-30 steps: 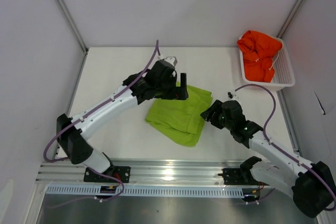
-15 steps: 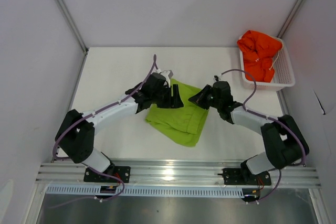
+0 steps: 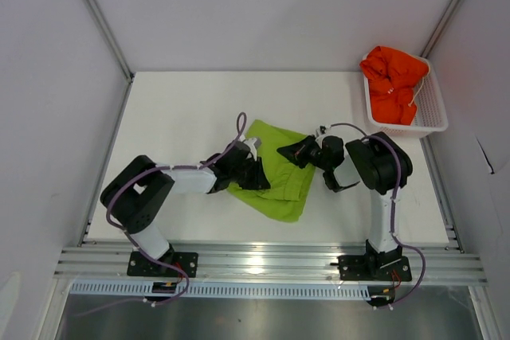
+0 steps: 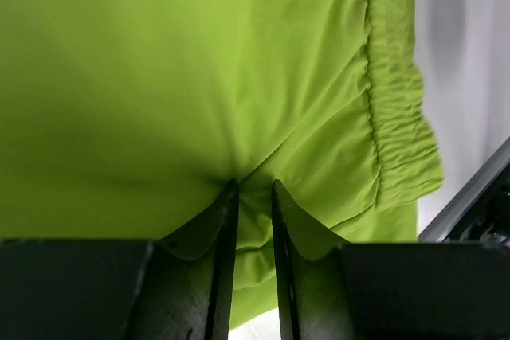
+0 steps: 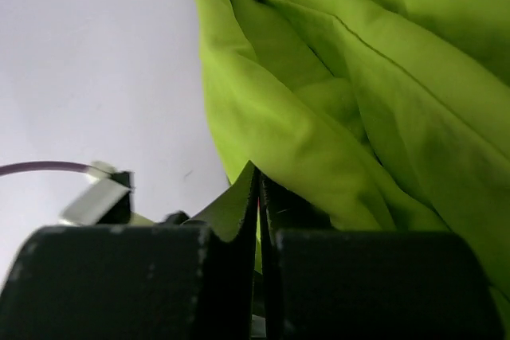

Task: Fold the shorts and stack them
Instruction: Fold the shorts

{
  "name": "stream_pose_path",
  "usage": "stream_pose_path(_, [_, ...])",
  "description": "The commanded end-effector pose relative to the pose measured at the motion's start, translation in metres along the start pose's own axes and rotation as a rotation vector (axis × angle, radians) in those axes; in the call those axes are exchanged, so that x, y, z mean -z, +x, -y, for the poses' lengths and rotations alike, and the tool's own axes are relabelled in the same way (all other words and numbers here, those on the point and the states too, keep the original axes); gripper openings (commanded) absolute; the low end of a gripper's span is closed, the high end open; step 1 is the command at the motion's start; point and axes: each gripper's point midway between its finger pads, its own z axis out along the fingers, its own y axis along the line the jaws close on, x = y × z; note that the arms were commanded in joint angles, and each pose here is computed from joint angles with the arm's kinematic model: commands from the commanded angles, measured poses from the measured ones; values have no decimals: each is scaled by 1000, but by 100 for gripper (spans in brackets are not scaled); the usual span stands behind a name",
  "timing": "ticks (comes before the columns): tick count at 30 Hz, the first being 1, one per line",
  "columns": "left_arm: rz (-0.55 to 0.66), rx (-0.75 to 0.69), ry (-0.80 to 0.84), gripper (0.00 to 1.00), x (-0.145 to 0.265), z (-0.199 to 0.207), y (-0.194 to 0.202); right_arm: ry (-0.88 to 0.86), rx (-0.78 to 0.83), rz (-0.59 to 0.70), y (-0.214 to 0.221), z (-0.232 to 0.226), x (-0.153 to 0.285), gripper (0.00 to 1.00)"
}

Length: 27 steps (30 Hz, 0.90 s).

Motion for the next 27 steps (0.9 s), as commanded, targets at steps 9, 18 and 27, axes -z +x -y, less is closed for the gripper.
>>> stream_pose_path(9, [37,-48,-2,32,5,15,42,51,135,-20,-5,-4,-8,0])
stream_pose_path(18, [132,-86,5,86,52,59,3,156,398,-85,-16,-72,-24,5])
stream_pose_path(27, [323,40,-136,97,133,24,-58,491,331,188,-26,-89,70,82])
